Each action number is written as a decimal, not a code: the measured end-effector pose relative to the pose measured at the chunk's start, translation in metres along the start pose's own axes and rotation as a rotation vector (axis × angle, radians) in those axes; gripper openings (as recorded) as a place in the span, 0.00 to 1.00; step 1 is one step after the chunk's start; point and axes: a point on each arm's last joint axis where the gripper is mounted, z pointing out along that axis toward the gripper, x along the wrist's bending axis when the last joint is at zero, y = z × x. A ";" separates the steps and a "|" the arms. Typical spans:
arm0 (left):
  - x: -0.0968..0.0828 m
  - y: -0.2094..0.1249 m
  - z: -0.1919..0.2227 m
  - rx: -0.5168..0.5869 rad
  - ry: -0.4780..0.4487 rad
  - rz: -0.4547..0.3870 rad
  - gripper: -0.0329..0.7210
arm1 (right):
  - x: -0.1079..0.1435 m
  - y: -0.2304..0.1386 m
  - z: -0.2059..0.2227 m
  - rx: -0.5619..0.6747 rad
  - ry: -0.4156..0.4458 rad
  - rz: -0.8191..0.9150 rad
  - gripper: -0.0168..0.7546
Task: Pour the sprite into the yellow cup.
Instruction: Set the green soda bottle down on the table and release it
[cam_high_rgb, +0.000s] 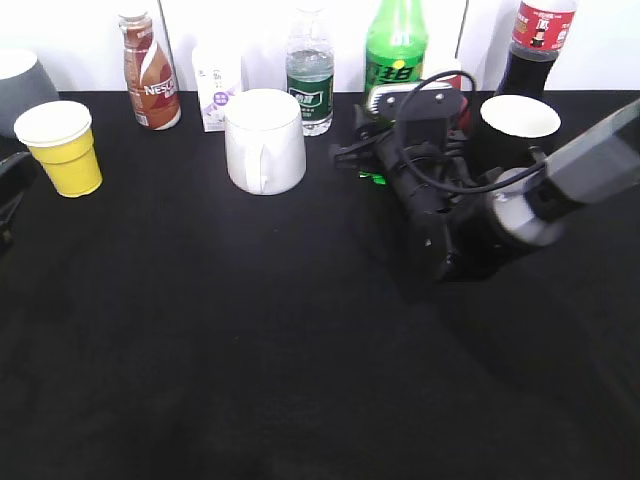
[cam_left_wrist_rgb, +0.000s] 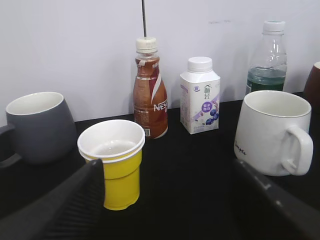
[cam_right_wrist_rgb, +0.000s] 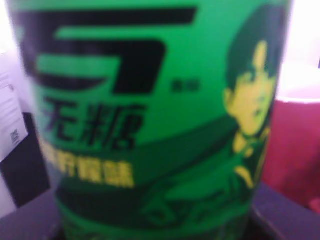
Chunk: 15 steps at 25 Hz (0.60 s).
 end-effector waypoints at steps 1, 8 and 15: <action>0.000 0.000 0.000 0.000 0.000 0.000 0.82 | 0.001 -0.004 0.002 -0.004 0.008 -0.006 0.57; 0.000 0.000 0.000 0.000 0.000 0.000 0.80 | 0.005 -0.006 0.004 -0.019 0.039 -0.019 0.59; 0.000 0.000 0.000 -0.002 0.000 0.000 0.80 | 0.001 -0.010 -0.008 -0.028 0.046 -0.032 0.66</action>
